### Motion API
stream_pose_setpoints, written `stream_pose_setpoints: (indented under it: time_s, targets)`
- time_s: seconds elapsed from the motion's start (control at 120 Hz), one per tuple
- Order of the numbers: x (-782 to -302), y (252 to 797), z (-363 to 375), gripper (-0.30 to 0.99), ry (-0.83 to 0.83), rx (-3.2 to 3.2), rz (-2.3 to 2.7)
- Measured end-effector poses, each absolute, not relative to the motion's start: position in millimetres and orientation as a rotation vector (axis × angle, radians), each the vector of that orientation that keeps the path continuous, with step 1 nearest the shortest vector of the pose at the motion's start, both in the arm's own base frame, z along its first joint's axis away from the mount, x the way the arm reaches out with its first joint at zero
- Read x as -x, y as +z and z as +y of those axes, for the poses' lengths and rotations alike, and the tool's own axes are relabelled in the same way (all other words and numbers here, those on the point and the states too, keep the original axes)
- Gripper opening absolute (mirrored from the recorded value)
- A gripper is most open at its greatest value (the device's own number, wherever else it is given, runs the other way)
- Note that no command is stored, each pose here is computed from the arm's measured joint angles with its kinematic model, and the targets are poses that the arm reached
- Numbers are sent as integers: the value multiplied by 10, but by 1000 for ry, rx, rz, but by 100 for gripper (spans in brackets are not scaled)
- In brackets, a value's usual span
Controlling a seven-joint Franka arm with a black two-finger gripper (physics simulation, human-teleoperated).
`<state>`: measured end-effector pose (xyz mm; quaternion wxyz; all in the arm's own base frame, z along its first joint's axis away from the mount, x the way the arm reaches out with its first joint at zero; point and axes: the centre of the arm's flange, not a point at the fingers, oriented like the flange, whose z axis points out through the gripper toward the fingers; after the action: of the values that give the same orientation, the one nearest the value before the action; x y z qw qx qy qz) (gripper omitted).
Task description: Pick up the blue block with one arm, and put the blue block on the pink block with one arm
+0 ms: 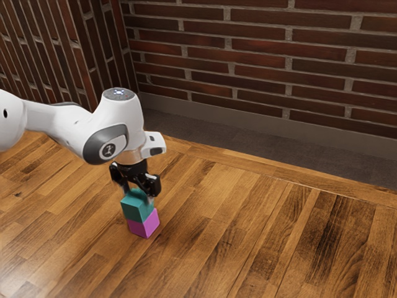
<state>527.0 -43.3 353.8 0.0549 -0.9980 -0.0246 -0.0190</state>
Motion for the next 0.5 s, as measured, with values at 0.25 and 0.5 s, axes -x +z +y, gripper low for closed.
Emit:
stream_pose_setpoints:
  time_s: [0.25, 0.5]
  targets:
    - [-5020, 6947, -1025, 66, -708, 3130, -426]
    - [-4849, 6857, -69, 68, -176, 2804, -1305]
